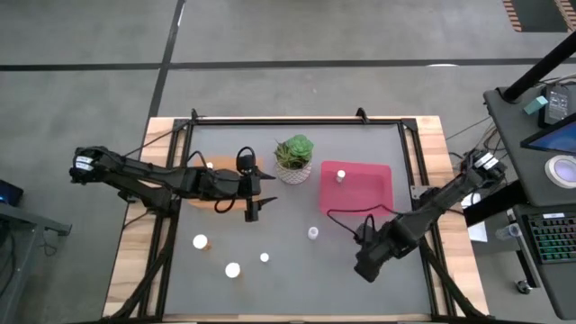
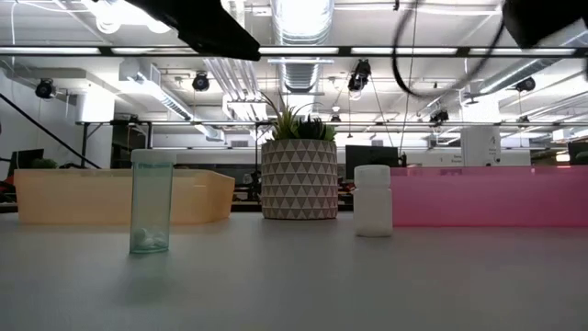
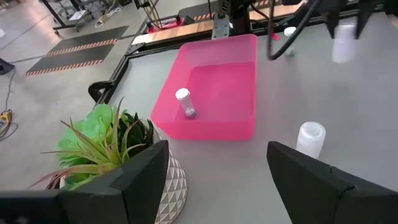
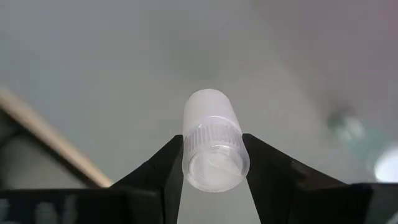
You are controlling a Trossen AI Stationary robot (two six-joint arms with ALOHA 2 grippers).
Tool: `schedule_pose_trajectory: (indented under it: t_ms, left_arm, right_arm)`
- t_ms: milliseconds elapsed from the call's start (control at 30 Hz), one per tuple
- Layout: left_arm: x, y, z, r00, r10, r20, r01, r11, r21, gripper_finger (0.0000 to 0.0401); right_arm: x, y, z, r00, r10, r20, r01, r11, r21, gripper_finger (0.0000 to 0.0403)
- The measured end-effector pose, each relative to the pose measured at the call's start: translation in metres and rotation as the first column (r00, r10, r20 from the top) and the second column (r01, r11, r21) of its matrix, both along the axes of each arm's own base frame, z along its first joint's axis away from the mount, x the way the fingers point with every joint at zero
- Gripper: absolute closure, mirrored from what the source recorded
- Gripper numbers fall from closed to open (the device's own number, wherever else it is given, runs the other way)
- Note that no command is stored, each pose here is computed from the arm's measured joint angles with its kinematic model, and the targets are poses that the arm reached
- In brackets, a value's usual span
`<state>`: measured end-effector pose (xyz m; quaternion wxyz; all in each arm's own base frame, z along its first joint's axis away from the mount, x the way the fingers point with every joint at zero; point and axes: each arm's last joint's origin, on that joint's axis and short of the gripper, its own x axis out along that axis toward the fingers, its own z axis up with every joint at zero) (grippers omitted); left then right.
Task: Pick and place medicine bottles into bin by pill shape (circle, oval)
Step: Put the right small white pill bottle in the pink bin
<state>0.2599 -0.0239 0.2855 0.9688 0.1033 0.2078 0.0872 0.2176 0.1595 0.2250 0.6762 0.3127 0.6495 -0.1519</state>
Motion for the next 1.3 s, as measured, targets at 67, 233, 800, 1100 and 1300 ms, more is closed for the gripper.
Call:
schedule_pose_trajectory:
  t_ms: [67, 233, 800, 1100, 1300]
  left_arm:
    - [0.000, 0.000, -0.001, 1.000, 0.000, 0.009, 0.000, 1.000, -0.001, 0.0144]
    - [0.000, 0.000, 0.001, 1.000, 0.000, 0.025, 0.000, 1.000, -0.002, 0.0144]
    - [0.001, 0.000, 0.005, 0.998, 0.003, 0.063, -0.002, 1.000, -0.011, 0.0144]
    - [0.002, 0.000, 0.008, 0.995, 0.004, 0.101, -0.002, 1.000, -0.019, 0.0144]
    - [0.003, 0.000, 0.008, 0.994, 0.004, 0.105, -0.002, 1.000, -0.020, 0.0144]
  right_arm:
    - [0.002, 0.000, 0.012, 0.987, 0.069, 0.146, -0.071, 0.997, 0.008, 0.0263]
    - [0.008, -0.008, 0.042, 0.876, 0.163, 0.453, -0.156, 0.986, -0.055, 0.0263]
    - [0.025, -0.031, 0.104, -0.013, 0.453, 0.891, -0.455, 0.791, -0.409, 0.0264]
    - [0.027, -0.028, 0.119, -0.378, 0.506, 0.775, -0.379, 0.680, -0.628, 0.0264]
    - [0.023, -0.028, 0.131, -0.547, 0.504, 0.668, -0.288, 0.637, -0.715, 0.0264]
